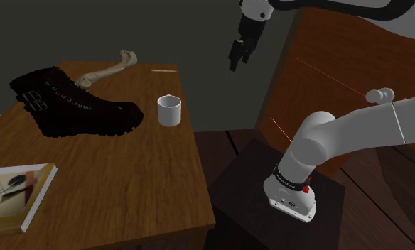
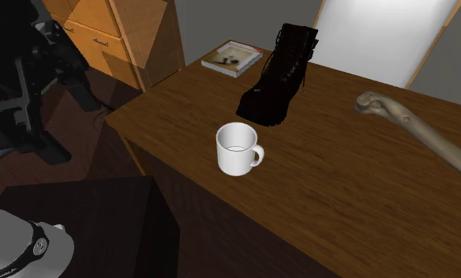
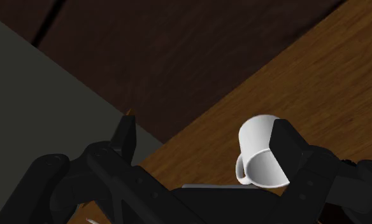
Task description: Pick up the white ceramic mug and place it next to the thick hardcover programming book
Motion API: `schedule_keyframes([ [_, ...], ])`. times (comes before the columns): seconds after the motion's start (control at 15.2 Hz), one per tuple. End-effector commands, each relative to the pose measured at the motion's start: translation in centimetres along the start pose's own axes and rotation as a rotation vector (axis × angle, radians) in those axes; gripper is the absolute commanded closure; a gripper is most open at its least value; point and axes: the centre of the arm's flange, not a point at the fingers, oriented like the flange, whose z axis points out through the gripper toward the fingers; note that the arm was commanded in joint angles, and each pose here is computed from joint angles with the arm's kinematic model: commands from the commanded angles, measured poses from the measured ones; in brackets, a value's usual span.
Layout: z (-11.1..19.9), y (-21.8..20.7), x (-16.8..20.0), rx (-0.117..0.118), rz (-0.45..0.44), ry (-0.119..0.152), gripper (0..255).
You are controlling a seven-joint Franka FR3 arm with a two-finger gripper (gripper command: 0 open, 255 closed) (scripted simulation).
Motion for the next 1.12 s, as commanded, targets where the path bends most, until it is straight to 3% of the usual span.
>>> schedule_keyframes([
  [0.0,0.0,0.0,0.0,0.000,0.000,0.000,0],
  [1.06,12.0,-11.8,12.4,0.047,0.041,-0.023,0],
])
